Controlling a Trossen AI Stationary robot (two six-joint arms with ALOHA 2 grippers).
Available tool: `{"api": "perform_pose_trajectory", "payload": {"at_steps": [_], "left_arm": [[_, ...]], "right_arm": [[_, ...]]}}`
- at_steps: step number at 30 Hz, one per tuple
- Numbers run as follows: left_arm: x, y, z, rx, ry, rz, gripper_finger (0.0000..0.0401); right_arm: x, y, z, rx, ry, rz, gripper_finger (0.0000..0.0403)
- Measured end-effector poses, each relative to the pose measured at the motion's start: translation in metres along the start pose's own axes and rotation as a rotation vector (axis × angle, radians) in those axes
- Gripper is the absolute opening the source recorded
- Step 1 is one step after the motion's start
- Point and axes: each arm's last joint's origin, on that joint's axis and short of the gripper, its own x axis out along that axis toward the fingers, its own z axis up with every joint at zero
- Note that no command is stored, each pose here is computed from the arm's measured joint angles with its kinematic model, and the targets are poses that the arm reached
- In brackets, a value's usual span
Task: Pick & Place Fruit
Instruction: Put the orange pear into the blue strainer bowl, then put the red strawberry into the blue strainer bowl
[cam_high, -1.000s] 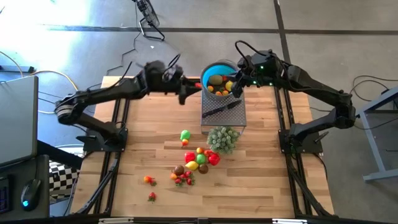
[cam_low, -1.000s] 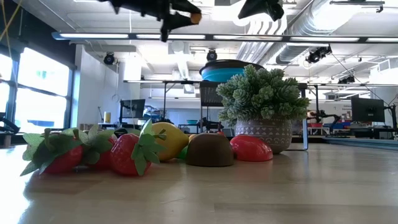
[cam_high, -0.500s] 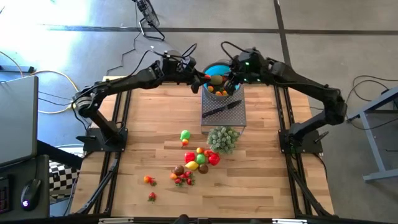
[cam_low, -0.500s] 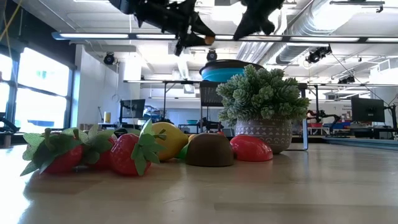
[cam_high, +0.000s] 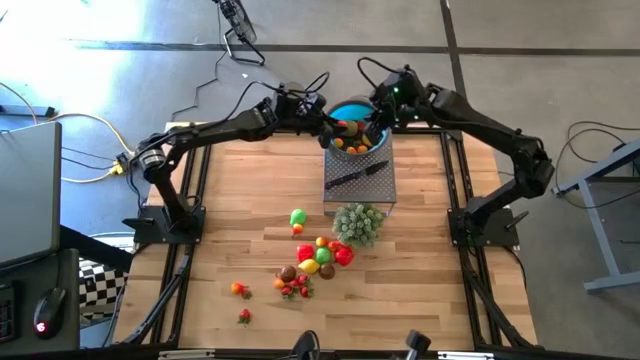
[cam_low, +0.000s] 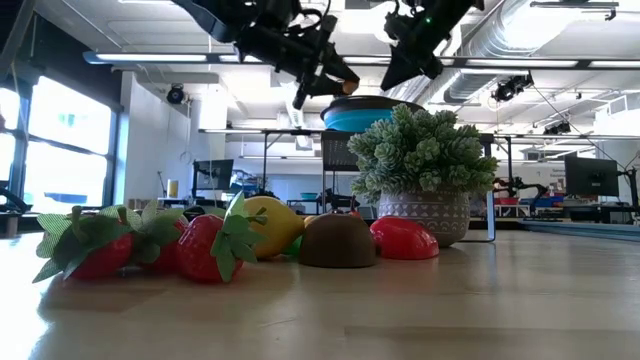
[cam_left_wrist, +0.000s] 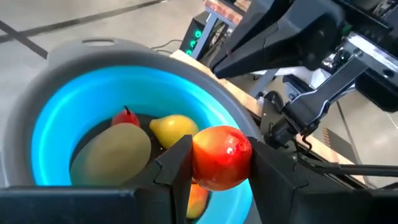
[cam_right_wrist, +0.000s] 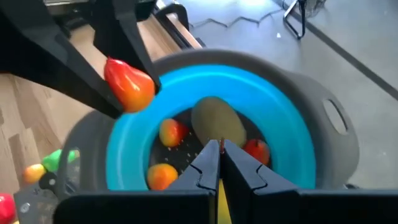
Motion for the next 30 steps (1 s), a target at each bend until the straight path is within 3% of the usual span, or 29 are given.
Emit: {"api": "perform_pose_trajectory", "payload": {"at_steps": [14,25,30], "left_arm": [[0.0011,0.0031,0.0019,-0.007,-0.014,0.024,0.0131],[0.0019,0.0006,0.0005,0.015,-0.006,0.013,0.0222],[0.0018,0.0007,0.0006,0.013,-0.006,0.012,0.0228]], "right_arm": [[0.0022,-0.0010,-0.0048,0.004,0.052,-0.012,0.0023],[0.0022,-0.0009,-0.0047,-0.021,0.052,-0.009,0.0156],[0.0022,-0.0009,-0.0047,-0.024,0.051,-0.010,0.0183]]}}
